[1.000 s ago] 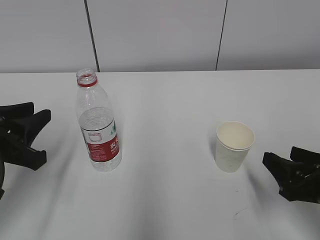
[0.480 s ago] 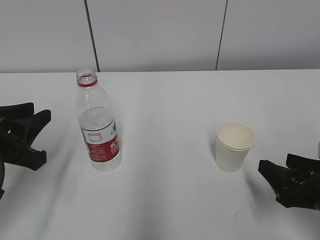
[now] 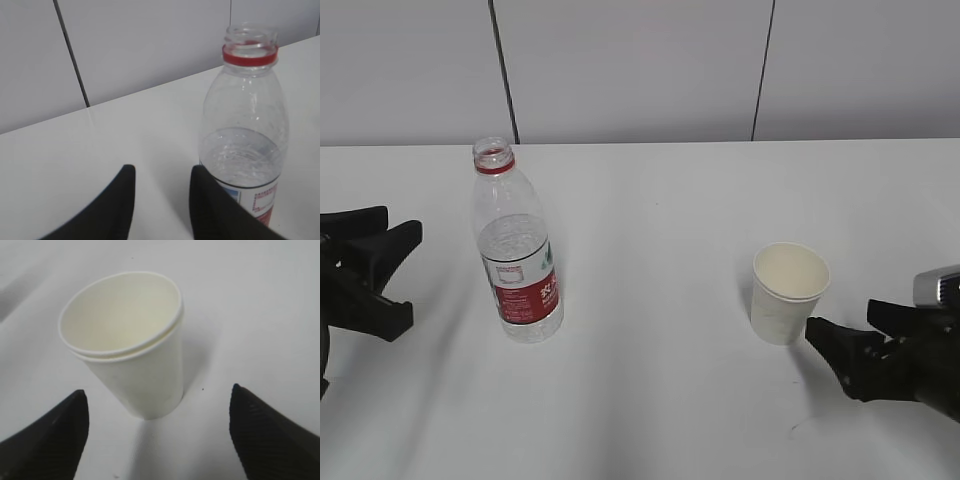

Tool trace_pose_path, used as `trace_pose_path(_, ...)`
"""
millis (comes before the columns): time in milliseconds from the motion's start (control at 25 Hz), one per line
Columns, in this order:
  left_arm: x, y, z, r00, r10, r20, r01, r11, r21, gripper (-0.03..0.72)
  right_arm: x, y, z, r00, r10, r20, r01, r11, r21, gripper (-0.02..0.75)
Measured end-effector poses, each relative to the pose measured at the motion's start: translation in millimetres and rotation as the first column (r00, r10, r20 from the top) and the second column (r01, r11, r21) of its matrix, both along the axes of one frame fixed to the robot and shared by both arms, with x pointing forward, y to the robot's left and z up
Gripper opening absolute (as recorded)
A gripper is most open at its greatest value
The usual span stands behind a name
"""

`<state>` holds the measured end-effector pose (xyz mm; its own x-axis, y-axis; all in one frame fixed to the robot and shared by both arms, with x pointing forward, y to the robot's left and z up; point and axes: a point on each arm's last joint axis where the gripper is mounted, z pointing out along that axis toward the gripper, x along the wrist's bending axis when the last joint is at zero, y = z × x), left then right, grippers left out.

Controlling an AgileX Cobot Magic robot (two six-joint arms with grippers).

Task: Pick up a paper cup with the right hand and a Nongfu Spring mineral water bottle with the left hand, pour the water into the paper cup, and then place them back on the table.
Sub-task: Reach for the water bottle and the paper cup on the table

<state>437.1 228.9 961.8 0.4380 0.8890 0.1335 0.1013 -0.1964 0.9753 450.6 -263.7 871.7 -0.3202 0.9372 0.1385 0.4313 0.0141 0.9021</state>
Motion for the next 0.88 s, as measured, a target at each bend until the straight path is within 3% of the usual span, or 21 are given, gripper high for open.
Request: trace_pose_path(880, 0, 0, 0, 1.0, 0.0, 0.0, 0.0, 1.0, 0.0, 0.228, 61, 17, -29, 0.988, 0.15, 0.026, -0.151, 0.988, 0.021, 0.653)
